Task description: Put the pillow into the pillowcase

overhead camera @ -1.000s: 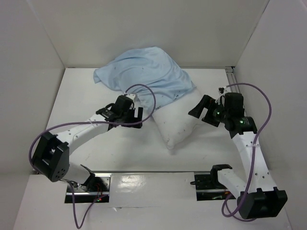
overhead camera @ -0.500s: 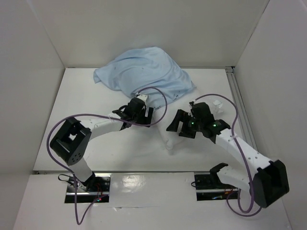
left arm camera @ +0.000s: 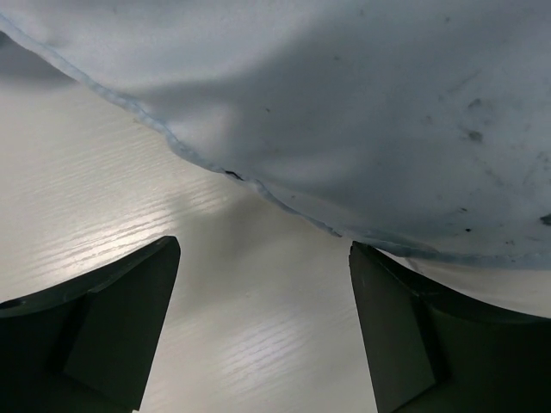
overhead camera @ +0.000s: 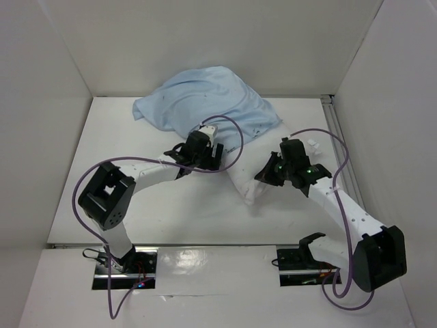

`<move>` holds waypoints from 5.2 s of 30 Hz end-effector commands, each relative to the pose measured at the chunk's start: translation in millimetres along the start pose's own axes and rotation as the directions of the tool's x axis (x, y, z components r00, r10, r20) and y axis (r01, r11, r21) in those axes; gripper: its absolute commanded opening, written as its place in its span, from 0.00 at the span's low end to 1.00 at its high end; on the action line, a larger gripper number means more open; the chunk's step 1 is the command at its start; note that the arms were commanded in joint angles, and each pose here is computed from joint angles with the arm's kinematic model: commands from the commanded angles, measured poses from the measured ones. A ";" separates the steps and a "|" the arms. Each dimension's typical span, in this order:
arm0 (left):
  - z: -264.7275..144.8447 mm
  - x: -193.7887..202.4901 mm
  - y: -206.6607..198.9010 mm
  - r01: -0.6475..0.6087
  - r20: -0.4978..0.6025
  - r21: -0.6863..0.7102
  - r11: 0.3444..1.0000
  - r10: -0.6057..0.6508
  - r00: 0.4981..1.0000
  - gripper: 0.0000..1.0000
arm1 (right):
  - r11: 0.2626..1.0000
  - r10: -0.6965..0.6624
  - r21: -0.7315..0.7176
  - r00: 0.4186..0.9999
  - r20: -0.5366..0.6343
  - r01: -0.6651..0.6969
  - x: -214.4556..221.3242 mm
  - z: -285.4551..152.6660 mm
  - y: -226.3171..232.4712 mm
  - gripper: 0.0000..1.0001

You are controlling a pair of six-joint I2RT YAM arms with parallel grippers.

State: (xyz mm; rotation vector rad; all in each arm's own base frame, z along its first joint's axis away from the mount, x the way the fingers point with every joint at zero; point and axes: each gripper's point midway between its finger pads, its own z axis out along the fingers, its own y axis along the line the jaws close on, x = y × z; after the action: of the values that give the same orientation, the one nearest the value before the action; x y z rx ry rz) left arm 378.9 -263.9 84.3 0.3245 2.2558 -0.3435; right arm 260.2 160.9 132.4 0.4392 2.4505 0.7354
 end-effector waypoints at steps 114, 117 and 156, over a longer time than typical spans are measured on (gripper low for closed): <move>-141.9 -171.0 -149.1 0.174 -0.084 0.476 0.862 -0.152 0.985 0.00 | 0.944 0.120 -0.330 0.935 0.333 -0.004 -68.3 -35.6 77.0 0.00; -154.8 -169.0 -146.1 0.166 -0.062 0.488 0.857 -0.156 0.986 0.00 | 0.949 0.109 -0.315 0.916 0.387 0.020 -73.4 -53.6 74.6 0.00; -159.8 -29.2 -95.5 0.249 -0.265 0.356 0.901 -0.158 0.951 0.00 | 0.906 0.001 -0.423 1.000 -0.015 -0.007 -50.0 1.7 20.9 0.67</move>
State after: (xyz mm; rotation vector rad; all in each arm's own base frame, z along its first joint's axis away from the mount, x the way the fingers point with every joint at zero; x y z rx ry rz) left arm 241.5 -280.2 185.4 0.3182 2.5735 -0.8141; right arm 277.9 131.4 123.0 0.4677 2.3747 1.0967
